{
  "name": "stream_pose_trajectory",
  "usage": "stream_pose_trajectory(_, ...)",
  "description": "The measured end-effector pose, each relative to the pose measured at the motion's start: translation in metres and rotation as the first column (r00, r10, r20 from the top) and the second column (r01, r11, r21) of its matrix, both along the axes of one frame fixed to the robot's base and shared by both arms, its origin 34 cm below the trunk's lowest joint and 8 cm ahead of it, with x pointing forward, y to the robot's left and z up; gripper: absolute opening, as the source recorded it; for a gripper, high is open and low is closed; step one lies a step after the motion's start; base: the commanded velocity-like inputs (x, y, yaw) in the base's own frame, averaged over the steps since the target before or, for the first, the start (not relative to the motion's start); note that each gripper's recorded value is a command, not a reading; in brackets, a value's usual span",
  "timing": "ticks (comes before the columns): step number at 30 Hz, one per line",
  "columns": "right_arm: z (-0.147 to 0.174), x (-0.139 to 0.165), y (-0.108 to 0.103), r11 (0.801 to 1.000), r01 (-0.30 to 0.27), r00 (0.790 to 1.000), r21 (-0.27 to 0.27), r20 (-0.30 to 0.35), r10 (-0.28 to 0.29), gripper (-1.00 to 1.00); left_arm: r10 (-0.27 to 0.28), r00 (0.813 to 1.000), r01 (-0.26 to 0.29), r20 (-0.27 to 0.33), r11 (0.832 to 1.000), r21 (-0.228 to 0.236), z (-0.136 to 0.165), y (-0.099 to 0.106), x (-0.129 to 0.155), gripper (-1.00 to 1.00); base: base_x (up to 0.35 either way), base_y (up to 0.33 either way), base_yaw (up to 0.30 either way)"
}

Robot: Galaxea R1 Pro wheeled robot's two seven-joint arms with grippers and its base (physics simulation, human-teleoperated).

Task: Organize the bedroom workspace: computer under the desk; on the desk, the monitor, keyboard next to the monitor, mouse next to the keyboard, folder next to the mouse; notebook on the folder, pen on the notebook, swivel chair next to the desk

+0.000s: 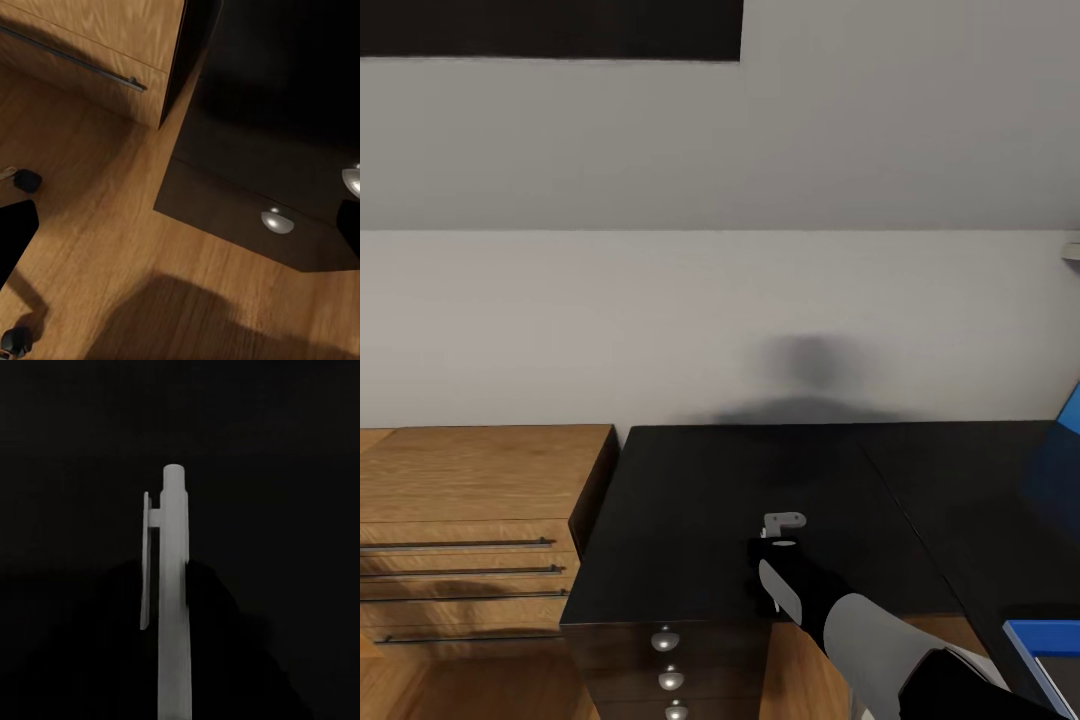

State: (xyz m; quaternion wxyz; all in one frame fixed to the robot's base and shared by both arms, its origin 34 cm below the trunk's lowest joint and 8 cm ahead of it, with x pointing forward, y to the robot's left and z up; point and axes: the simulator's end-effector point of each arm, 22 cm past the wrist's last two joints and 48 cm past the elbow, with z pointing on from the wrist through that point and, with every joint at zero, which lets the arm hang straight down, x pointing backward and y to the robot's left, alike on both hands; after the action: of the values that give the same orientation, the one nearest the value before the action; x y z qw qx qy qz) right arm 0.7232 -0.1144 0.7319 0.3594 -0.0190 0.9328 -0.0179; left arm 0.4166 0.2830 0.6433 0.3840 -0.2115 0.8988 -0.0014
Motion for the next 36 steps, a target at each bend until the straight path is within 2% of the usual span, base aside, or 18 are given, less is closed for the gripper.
stream_pose_trajectory(10,0.001,-0.001,0.000,1.000,0.005,1.000,0.004,-0.003,-0.005,-1.00,0.000,1.000,0.000,-0.005,1.000,0.001,0.000,0.000,-0.002,1.00,0.000,0.000,0.000)
stream_pose_trajectory(25,0.026,0.001,0.002,1.000,0.007,1.000,0.012,0.006,-0.007,-1.00,-0.002,1.000,0.002,-0.014,1.000,0.002,0.019,0.000,-0.006,1.00,0.000,0.000,0.000)
stream_pose_trajectory(28,0.046,0.008,0.007,1.000,0.011,1.000,0.004,0.021,-0.011,-1.00,0.000,1.000,0.000,-0.019,1.000,0.002,0.022,0.000,-0.008,1.00,0.000,0.000,0.000)
stream_pose_trajectory(32,0.081,0.017,0.011,0.999,0.031,0.999,-0.038,0.036,-0.029,-1.00,0.000,1.000,0.000,-0.029,1.000,0.003,0.024,0.000,-0.011,1.00,-0.082,0.000,0.000)
stream_pose_trajectory(33,0.102,0.023,0.018,0.999,0.032,0.998,-0.039,0.062,-0.029,-1.00,-0.001,1.000,0.001,-0.031,1.000,0.003,0.025,0.000,-0.012,1.00,-0.215,0.000,0.000)
stream_pose_trajectory(36,0.131,0.023,0.034,1.000,0.022,0.995,-0.013,0.102,-0.020,-1.00,0.000,0.999,0.001,-0.033,1.000,0.002,0.028,-0.001,-0.013,1.00,-0.263,0.000,0.000)
